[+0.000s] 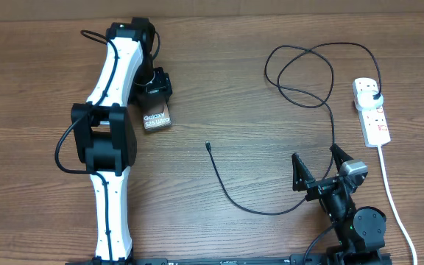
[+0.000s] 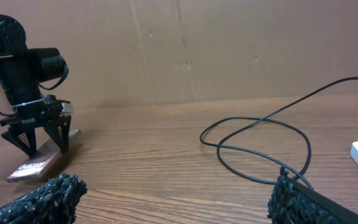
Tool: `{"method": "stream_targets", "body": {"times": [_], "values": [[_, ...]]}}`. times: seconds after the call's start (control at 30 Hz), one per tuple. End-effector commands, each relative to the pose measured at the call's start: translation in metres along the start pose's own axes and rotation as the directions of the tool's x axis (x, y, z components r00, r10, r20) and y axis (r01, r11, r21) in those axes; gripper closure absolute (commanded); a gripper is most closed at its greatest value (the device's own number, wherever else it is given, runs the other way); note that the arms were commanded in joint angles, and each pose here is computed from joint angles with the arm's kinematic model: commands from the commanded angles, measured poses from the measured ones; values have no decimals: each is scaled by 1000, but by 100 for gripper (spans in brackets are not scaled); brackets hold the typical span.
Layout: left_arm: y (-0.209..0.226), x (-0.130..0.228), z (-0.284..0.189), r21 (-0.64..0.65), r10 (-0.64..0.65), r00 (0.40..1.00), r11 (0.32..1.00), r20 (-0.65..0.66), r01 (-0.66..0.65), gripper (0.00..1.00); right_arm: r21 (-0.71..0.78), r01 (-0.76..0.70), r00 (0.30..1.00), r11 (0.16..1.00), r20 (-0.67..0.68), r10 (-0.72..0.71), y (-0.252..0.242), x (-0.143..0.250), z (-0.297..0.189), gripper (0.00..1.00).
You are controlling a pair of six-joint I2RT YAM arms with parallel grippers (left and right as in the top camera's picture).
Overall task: Plug charger to phone and switch on socket
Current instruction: 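Raise the held phone with the left gripper and carry it rightward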
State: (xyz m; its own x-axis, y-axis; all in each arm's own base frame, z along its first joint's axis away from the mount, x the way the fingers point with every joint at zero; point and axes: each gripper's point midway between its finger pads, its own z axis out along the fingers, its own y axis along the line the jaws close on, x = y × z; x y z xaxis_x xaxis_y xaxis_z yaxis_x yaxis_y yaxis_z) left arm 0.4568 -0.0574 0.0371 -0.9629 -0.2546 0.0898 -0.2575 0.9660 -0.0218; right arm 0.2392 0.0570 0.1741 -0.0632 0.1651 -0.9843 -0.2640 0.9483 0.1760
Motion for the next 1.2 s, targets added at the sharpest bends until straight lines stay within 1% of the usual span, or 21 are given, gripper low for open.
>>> {"method": "stream_targets", "body": {"times": [0.0, 0.57, 0.93, 1.17], "values": [[-12, -5, -14, 26, 35, 999, 999, 33, -36, 30, 10, -3, 1000, 1000, 2, 3, -2, 2, 0, 0], [-18, -8, -77, 56, 40, 992, 997, 121, -47, 33, 10, -3, 1000, 1000, 2, 3, -2, 2, 0, 0], [-18, 3, -105, 23, 60, 986, 998, 158, -64, 34, 9, -3, 1000, 1000, 2, 3, -2, 2, 0, 0], [-18, 13, -129, 34, 64, 979, 997, 192, -71, 34, 10, -3, 1000, 1000, 2, 3, -2, 2, 0, 0]]}}
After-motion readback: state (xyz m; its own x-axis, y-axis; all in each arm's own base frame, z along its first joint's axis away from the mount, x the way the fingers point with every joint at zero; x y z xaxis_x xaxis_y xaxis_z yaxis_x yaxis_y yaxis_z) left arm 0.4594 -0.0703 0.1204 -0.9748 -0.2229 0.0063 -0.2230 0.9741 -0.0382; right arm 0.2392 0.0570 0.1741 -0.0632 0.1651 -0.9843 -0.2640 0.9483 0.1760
